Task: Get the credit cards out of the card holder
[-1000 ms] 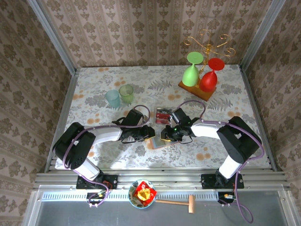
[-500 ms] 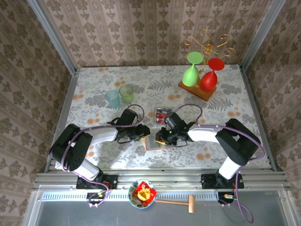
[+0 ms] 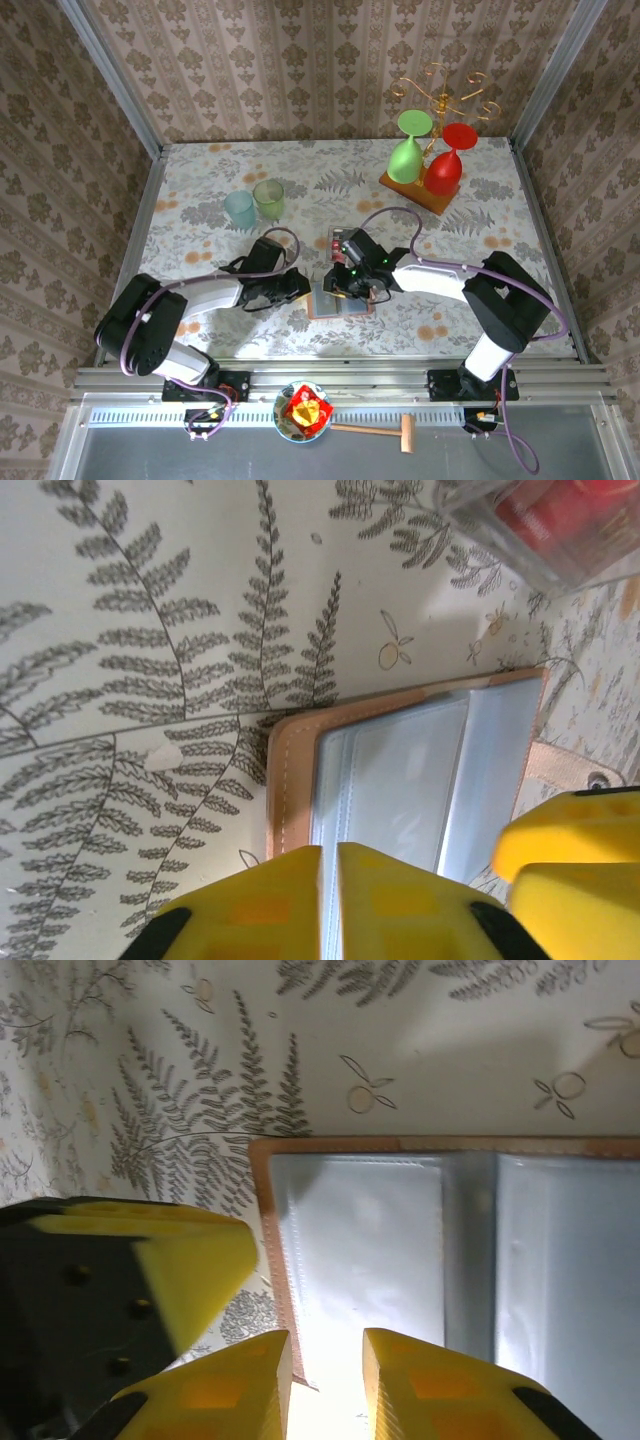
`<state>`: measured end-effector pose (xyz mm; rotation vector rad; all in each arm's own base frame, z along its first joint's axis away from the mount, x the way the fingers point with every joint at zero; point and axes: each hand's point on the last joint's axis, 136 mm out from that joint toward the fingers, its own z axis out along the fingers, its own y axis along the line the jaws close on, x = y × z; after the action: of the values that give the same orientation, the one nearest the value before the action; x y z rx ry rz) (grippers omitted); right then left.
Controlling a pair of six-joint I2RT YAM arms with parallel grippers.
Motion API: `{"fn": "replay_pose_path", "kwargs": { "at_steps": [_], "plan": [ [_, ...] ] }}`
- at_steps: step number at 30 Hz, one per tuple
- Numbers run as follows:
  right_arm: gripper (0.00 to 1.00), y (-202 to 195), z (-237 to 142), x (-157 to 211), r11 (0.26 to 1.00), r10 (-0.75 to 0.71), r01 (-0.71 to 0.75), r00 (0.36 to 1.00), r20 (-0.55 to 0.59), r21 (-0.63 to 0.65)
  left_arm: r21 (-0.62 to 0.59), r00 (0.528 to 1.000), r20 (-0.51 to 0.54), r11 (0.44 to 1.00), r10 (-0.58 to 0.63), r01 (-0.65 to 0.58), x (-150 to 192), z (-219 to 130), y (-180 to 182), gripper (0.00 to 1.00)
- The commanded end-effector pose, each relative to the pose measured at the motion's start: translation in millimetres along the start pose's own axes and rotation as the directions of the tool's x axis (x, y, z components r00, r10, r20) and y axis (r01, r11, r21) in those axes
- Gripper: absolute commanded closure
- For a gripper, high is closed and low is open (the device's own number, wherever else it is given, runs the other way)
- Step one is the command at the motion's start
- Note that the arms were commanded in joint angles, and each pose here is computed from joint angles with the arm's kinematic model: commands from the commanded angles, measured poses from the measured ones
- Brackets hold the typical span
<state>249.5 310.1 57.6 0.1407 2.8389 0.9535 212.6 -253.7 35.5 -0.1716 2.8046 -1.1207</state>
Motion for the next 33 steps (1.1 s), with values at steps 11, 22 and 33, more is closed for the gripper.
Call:
{"fn": "replay_pose_path", "kwargs": {
  "at_steps": [11, 22, 33],
  "plan": [
    [0.75, -4, 11, 11, 0.996, -0.076, 0.08, 0.991, -0.106, 0.041, -0.056, 0.999, -0.035, 0.998, -0.007, 0.005, 11, 12, 13, 1.0],
    [0.73, -12, 22, 15, 0.993, -0.081, 0.092, 0.985, -0.152, 0.072, -0.075, 0.999, -0.046, 0.997, -0.012, 0.008, 12, 15, 21, 1.0],
    [0.72, -31, 9, 10, 0.986, -0.072, 0.088, 0.991, -0.116, 0.14, -0.074, 0.999, -0.046, 0.997, -0.012, 0.008, 11, 13, 21, 1.0]
  ]
}}
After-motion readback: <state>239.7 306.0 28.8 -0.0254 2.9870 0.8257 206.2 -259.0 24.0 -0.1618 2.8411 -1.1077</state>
